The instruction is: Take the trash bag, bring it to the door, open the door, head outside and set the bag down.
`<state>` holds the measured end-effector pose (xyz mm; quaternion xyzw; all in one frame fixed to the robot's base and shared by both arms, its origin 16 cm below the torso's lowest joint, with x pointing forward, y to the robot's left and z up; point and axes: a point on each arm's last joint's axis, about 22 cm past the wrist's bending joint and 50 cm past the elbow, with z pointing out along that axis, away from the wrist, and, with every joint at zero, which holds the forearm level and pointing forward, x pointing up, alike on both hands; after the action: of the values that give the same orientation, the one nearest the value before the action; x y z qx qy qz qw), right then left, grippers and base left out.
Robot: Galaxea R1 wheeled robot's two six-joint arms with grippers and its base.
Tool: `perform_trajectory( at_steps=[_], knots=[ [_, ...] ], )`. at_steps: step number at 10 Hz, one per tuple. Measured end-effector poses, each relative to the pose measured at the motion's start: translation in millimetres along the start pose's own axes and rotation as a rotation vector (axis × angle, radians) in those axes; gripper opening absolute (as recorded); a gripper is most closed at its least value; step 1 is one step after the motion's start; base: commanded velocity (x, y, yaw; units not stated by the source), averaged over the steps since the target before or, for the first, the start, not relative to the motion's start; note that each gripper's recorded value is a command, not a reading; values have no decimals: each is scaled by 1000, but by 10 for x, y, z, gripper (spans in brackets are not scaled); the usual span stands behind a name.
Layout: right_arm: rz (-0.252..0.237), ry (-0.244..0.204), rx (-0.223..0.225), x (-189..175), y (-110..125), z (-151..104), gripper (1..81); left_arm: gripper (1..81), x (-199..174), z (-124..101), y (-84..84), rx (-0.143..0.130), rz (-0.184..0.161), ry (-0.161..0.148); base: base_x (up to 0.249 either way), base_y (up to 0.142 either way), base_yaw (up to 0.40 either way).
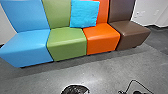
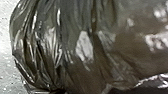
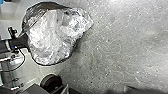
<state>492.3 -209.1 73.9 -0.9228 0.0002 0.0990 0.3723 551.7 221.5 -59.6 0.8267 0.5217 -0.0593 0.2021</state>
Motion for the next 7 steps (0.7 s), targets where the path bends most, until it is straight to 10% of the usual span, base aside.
perform_trajectory(
  at_steps=[6,7],
  knots=[
    [-2,-13,3,-75,-10,94,811,811,-82,69,-242,26,-19,9,0,0,0],
    [-1,-14,2,-76,-6,90,811,10,-87,69,-246,28,-15,6,0,0,0]
  ],
)
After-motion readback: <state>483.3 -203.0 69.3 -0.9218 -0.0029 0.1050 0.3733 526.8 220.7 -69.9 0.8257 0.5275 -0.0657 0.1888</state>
